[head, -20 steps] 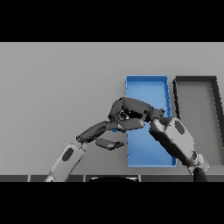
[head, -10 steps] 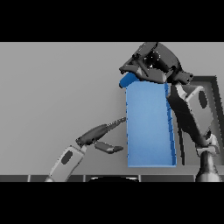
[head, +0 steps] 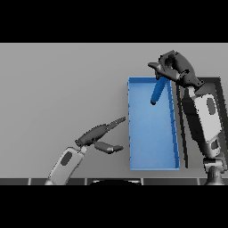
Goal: Pick up the blue pipe and place it into the blue bin.
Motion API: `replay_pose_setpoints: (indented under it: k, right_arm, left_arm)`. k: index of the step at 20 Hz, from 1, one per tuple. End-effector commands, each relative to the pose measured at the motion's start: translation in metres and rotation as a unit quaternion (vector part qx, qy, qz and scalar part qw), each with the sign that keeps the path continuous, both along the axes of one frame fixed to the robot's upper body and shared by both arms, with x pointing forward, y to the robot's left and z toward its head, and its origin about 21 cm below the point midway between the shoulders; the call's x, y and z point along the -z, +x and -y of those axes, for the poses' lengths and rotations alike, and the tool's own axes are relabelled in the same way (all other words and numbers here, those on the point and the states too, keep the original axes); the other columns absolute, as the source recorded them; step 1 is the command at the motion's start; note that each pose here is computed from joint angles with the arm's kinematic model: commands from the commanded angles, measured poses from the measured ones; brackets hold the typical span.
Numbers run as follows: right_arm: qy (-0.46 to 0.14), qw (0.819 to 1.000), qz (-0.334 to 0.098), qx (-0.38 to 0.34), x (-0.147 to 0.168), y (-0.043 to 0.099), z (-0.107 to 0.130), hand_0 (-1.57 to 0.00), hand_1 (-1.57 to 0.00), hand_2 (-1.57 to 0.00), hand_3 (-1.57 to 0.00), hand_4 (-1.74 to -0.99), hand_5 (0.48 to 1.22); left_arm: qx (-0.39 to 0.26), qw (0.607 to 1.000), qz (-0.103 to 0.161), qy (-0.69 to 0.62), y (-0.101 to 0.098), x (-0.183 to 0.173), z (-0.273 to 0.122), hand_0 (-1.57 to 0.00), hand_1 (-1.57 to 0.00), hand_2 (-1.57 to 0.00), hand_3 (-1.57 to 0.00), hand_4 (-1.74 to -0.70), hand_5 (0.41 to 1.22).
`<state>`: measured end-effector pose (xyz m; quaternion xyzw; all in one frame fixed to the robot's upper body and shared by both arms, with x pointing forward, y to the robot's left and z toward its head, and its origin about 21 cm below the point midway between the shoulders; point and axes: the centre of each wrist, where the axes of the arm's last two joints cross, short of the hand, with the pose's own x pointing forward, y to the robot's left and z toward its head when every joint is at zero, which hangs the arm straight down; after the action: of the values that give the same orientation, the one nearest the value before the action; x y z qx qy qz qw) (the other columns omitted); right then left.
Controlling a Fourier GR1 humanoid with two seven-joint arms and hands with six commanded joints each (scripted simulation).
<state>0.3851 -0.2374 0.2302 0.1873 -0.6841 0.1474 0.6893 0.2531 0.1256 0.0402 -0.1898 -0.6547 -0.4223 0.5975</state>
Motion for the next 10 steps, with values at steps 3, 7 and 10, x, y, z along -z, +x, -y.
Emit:
replay_pose_setpoints:
  k: [3,7,10]
  right_arm:
    - [-0.012,0.996,-0.078,0.029,0.036,-0.006,0.004,-1.57,-1.57,-1.57,-1.57,-1.741,1.120]
    - [-0.048,0.986,-0.156,0.044,0.075,-0.019,0.014,-1.57,-1.57,-1.57,-1.57,-1.694,1.124]
    - [-0.082,0.978,-0.190,0.041,0.100,-0.021,0.020,-1.57,-1.57,-1.57,-1.57,-1.591,1.114]
  left_arm:
    - [0.001,1.000,0.003,-0.001,0.000,0.000,-0.001,0.00,0.00,0.00,0.00,-0.89,0.470]
    - [-0.001,1.000,0.003,0.004,0.000,0.000,0.003,0.00,0.00,0.00,0.00,-0.88,0.463]
    - [-0.001,1.000,-0.002,0.001,-0.001,0.001,0.004,0.00,0.00,0.00,0.00,-0.88,0.460]
